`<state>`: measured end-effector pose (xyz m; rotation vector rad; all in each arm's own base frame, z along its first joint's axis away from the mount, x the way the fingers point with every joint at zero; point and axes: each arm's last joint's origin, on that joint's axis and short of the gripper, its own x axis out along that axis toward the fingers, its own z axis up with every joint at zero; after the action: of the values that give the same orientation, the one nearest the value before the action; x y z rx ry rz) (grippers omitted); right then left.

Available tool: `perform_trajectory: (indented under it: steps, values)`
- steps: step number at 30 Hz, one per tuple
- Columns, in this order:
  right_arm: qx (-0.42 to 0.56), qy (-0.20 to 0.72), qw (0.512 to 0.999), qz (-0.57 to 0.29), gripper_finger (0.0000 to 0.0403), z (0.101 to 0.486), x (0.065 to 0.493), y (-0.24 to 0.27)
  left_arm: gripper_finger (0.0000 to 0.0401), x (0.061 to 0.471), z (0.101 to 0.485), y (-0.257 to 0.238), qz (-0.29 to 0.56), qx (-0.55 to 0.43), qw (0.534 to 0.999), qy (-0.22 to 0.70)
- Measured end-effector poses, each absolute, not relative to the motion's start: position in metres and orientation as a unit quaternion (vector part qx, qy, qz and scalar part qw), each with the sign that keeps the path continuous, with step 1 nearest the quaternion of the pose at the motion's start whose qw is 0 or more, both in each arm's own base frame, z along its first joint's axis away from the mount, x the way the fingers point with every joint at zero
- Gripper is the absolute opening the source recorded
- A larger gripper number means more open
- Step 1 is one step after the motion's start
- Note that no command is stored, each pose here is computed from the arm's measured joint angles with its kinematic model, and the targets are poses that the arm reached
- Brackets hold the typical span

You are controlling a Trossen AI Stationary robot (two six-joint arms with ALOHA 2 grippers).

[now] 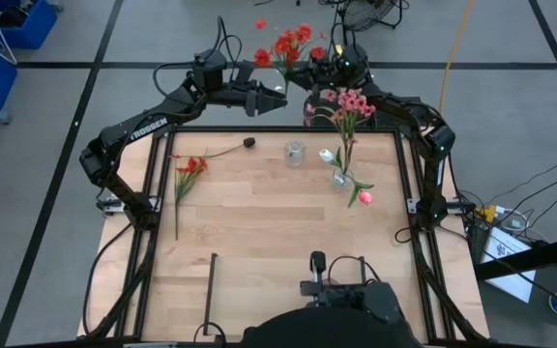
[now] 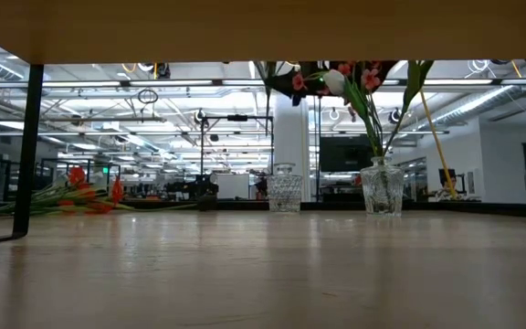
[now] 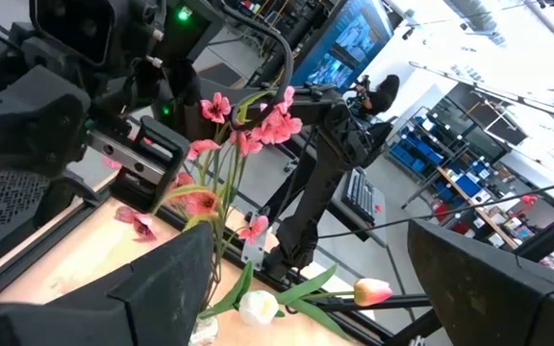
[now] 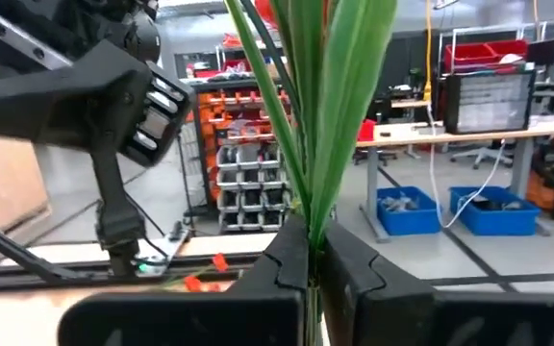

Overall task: Pick and place flowers into a vace then onto a shelf
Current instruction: Put the right red flowers into the left transparent vase

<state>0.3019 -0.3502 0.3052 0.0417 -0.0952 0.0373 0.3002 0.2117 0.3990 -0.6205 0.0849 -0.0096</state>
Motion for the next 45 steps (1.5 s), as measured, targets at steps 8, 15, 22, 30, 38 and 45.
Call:
perform_trajectory:
  steps: [8,15,22,30,38,45]
  values:
    - [-0.026,-0.010,1.000,-0.002,0.0000,0.294,0.300,-0.354,0.0351,0.300,0.399,0.212,-0.004,-0.305,0.951,0.042]
    - [-0.028,-0.009,0.999,-0.017,0.0000,0.294,0.298,-0.357,0.0351,0.300,0.399,0.212,-0.005,-0.305,0.951,0.042]
    - [-0.049,-0.016,0.999,-0.017,0.0000,0.296,0.298,-0.356,0.0351,0.300,0.399,0.212,-0.005,-0.305,0.951,0.042]
    - [-0.002,-0.018,1.000,0.006,0.0000,0.297,0.295,-0.357,0.0351,0.300,0.399,0.212,-0.005,-0.305,0.951,0.042]
    - [0.068,-0.017,0.997,0.009,0.0000,0.297,0.295,-0.357,0.0351,0.300,0.399,0.212,-0.005,-0.305,0.951,0.042]
    - [0.141,-0.023,0.990,0.013,0.0000,0.299,0.296,-0.356,0.0351,0.300,0.399,0.212,-0.005,-0.305,0.951,0.042]
